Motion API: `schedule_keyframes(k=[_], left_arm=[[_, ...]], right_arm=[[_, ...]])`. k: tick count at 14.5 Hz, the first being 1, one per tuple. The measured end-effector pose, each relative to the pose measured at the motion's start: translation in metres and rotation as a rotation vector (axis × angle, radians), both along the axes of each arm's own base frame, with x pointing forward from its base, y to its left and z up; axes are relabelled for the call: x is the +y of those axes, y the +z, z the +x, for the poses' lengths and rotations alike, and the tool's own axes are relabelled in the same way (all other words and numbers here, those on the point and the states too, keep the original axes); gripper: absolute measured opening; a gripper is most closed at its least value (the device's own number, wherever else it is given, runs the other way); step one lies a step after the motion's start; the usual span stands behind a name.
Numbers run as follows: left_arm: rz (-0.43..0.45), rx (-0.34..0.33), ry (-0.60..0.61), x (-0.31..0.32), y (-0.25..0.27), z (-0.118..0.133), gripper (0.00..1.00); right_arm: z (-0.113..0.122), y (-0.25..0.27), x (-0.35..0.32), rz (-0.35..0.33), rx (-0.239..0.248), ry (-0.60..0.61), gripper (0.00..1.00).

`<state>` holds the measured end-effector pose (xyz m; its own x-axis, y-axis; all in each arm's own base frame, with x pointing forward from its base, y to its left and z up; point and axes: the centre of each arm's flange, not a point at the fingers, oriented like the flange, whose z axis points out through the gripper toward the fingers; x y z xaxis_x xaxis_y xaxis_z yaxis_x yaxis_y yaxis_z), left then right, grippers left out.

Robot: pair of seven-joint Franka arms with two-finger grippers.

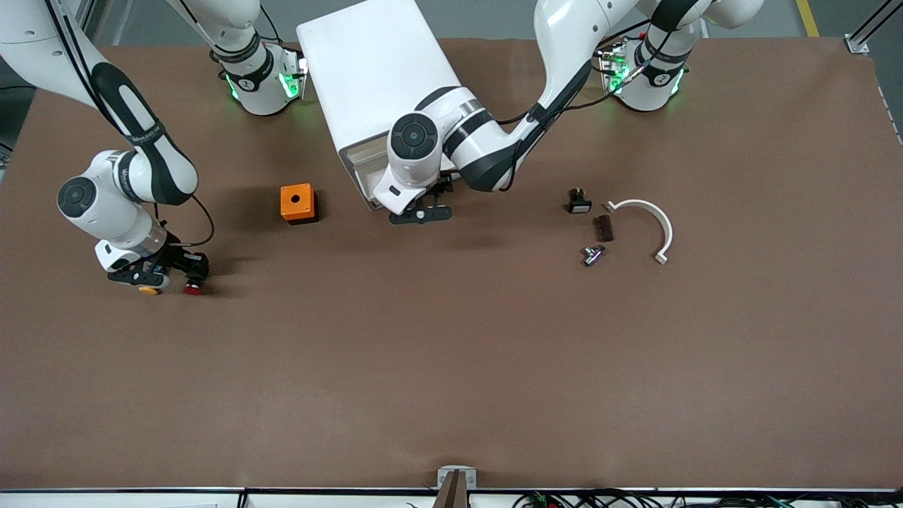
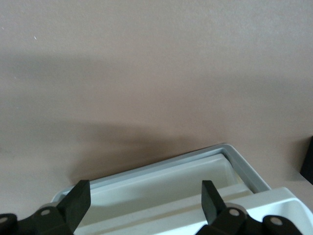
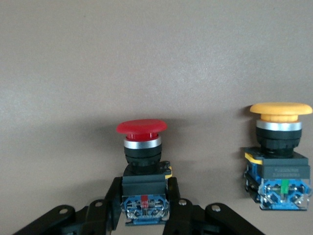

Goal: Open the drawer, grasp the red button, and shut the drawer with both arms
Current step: 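Set the red button down and open the right gripper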

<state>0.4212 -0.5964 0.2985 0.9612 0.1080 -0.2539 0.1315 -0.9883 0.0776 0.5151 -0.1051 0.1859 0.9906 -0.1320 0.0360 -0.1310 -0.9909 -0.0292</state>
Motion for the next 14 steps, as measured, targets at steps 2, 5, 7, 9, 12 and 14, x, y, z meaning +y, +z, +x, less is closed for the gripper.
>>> schedule_keyframes(k=[2, 5, 7, 9, 12, 14], left_arm=[[-0.03, 0.05, 0.025, -0.005, 0.001, -0.007, 1.0], [-0.054, 0.091, 0.046, -0.009, 0.002, -0.011, 1.0], [-0.057, 0.095, 0.048, -0.009, 0.002, -0.011, 1.0], [-0.057, 0.095, 0.048, -0.009, 0.002, -0.011, 1.0], [-0.059, 0.105, 0.053, -0.009, 0.0, -0.012, 1.0], [-0.064, 0.125, 0.064, -0.008, -0.002, -0.014, 1.0]], right_arm=[[-0.001, 0.005, 0.001, -0.003, 0.026, 0.003, 0.41], [-0.001, 0.011, 0.002, -0.007, 0.028, 0.004, 0.41], [-0.001, 0.012, 0.003, -0.007, 0.027, 0.003, 0.41], [0.0, 0.012, 0.004, 0.0, 0.025, -0.009, 0.41], [0.003, 0.014, 0.01, 0.015, 0.007, -0.02, 0.41], [0.005, 0.016, 0.011, 0.014, -0.016, -0.021, 0.41]])
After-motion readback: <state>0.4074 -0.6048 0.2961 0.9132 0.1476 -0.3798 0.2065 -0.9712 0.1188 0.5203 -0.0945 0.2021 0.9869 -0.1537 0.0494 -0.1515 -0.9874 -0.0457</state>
